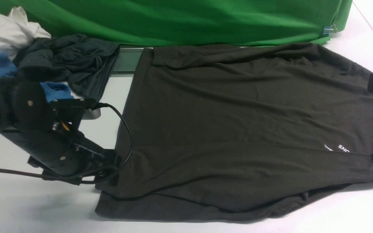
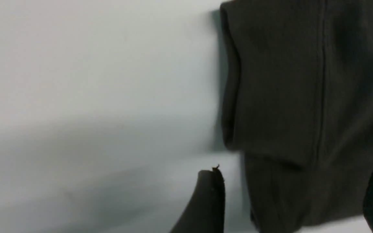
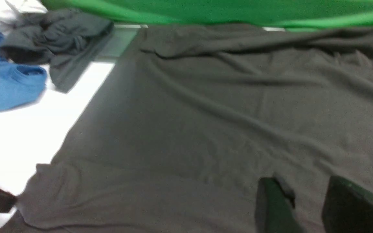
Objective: Fold a long-sleeved shirt on a white desktop.
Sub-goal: 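Grasp the left edge of the dark T-shirt lying flat on the table, then fold the left side of the black T-shirt inward over its body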
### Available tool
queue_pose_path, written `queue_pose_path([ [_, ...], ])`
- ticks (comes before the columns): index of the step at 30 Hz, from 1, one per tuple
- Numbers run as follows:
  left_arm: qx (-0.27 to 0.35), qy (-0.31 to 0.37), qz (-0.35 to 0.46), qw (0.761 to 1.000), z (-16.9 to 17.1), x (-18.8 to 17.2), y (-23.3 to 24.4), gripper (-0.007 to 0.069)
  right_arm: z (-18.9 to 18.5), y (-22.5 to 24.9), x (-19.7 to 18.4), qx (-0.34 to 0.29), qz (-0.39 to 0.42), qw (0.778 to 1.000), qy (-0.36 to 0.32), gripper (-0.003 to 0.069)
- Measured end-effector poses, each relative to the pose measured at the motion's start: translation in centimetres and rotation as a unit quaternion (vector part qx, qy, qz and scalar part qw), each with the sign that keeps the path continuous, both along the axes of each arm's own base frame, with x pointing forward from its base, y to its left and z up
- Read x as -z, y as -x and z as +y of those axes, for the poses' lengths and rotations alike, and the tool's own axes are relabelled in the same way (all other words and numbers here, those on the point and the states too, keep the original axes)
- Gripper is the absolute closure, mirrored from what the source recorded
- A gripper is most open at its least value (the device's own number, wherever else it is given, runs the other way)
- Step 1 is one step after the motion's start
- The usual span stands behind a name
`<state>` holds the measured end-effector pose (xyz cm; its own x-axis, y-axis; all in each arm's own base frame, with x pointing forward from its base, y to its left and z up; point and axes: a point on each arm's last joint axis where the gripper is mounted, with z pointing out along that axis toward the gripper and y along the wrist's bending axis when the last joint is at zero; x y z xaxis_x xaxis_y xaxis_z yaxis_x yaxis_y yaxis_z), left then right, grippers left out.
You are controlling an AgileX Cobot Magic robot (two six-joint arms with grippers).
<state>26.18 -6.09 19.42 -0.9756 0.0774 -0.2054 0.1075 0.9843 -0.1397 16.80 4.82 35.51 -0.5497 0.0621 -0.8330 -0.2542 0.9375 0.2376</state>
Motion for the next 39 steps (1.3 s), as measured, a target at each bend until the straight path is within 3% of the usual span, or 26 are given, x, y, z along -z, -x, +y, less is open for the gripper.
queue_pose_path([
  [7,-0.007,-0.004,0.034,0.999,-0.2,3.1,-1.0,0.0165,0.3,0.1,0.0,-0.008,0.000,1.000,0.000,0.0409],
  [10,-0.008,-0.004,0.037,0.999,-0.2,3.2,-1.0,0.0294,0.3,0.1,0.0,-0.008,0.000,1.000,0.000,0.0408],
  [12,-0.008,-0.004,0.036,0.999,-0.2,3.2,-1.0,0.0450,0.3,0.1,0.0,-0.008,0.000,1.000,0.000,0.0408],
  [13,-0.008,-0.004,0.036,0.999,-0.2,3.2,-1.0,0.0461,0.3,0.1,0.0,-0.008,-0.001,1.000,0.000,0.0408],
  [14,-0.008,-0.004,0.036,0.999,-0.2,3.2,-1.0,0.0540,0.3,0.0,-0.1,-0.007,-0.003,1.000,-0.001,0.0408],
  [16,-0.007,-0.003,0.036,0.999,-0.2,3.2,-1.0,0.0578,0.2,0.0,-0.1,-0.005,-0.009,1.000,-0.002,0.0408],
  [24,0.004,0.010,0.025,1.000,-0.4,2.6,-0.9,0.0585,0.2,-0.1,-0.3,0.000,-0.020,1.000,-0.004,0.0408],
  [31,0.016,0.033,-0.065,0.997,-0.7,-2.6,-1.5,0.0585,0.2,-0.1,-0.3,0.000,-0.020,1.000,-0.004,0.0408],
  [33,0.035,0.045,-0.117,0.991,-1.0,-5.3,-2.0,0.0585,0.2,-0.1,-0.3,0.000,-0.020,1.000,-0.004,0.0408],
  [39,0.099,0.059,-0.199,0.973,-1.7,-8.9,-3.1,0.0585,0.2,-0.1,-0.3,0.000,-0.020,1.000,-0.004,0.0408],
])
